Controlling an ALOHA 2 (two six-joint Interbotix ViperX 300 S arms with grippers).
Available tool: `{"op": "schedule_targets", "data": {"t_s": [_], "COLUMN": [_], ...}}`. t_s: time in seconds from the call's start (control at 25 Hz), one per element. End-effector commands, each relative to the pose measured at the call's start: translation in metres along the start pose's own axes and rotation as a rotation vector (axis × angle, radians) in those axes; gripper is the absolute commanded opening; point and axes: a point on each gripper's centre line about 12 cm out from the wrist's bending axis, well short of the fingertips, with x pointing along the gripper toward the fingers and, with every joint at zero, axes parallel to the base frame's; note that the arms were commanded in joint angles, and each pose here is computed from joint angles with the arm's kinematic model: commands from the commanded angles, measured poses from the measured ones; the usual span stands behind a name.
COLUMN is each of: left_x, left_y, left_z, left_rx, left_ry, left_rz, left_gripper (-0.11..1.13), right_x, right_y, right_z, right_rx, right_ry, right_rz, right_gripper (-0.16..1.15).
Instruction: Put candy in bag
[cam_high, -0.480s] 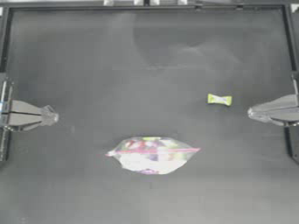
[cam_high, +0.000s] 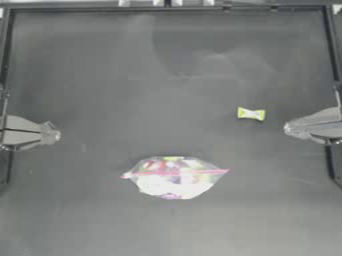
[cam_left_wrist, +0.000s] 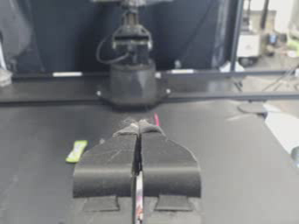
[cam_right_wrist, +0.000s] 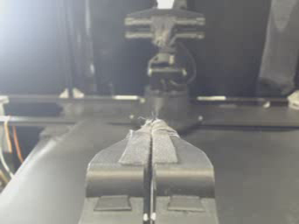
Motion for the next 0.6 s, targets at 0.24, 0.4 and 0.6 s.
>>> {"op": "schedule_targets", "data": {"t_s": [0.24,0.4,0.6], "left_x": [0.0035,0.0039,0.0041], "left_y": [-0.0014,-0.0014,-0.0014], "left_z": [0.0054,0.0039,0.0034], "left_rx": [0.012,0.009,0.004], "left_ry": [-0.006,0.021,0.034], "left_rz": [-0.008,-0.008,-0.008], "left_gripper": [1.08,0.98,1.01], "right_x": [0.0050,0.0063,0.0086], "right_y": [0.0023,0.0023,0.0020], "right_z": [0.0059,0.0063,0.0108], "right_rx": [-0.045,-0.050,-0.046], "right_ry": [-0.011,-0.008,0.022], "right_rz": [0.018,0.018,0.015], "right_gripper": [0.87,1.04,1.02]}}
